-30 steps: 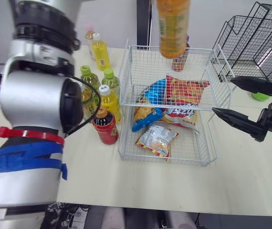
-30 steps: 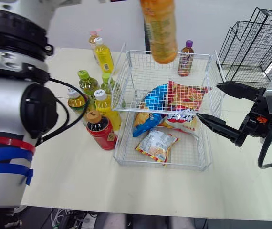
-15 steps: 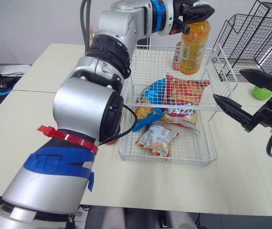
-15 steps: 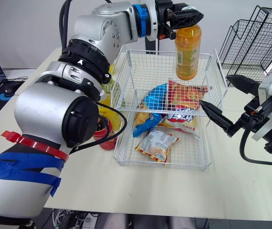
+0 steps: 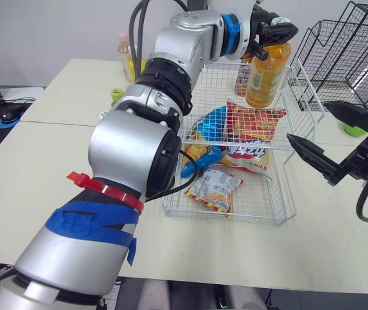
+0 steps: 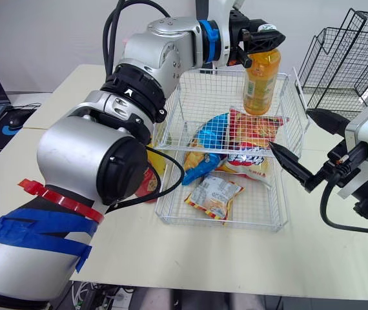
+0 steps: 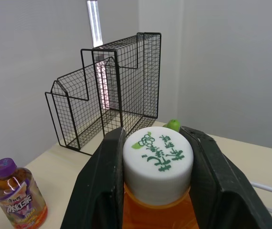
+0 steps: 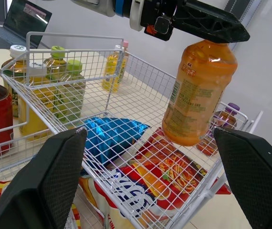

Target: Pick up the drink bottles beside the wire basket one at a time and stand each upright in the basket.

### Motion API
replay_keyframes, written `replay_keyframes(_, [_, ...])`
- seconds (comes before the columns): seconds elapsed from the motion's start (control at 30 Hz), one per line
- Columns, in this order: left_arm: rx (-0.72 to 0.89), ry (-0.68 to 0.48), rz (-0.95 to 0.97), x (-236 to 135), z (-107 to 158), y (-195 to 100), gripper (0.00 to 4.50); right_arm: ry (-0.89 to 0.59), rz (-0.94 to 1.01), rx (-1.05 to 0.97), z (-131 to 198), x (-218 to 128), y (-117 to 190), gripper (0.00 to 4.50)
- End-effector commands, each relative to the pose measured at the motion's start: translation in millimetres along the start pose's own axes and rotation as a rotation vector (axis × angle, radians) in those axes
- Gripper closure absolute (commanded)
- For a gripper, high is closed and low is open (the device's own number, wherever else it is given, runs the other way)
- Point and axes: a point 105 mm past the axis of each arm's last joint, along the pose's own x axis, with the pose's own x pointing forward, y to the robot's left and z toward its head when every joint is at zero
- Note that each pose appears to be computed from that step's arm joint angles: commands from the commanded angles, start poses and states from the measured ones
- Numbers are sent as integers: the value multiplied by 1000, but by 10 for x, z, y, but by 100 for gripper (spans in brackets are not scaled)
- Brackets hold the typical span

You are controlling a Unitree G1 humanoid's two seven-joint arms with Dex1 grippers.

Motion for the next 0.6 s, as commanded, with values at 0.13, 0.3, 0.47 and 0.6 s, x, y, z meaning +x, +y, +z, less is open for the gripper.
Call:
replay_keyframes(0.13, [58,-75,-53,-33,385,-82,99,-53,-35,-42,125,-27,-19,0])
replay_keyframes(0.3, [84,-87,-98,-192,497,-35,4,-63,-43,-44,137,-14,-47,0])
replay_keyframes(0.47, [107,-73,-146,-485,567,77,4,-69,-36,-44,151,-1,-60,0])
replay_keyframes(0.6, [92,-38,-203,-802,578,145,4,-70,1,-44,159,40,-48,0])
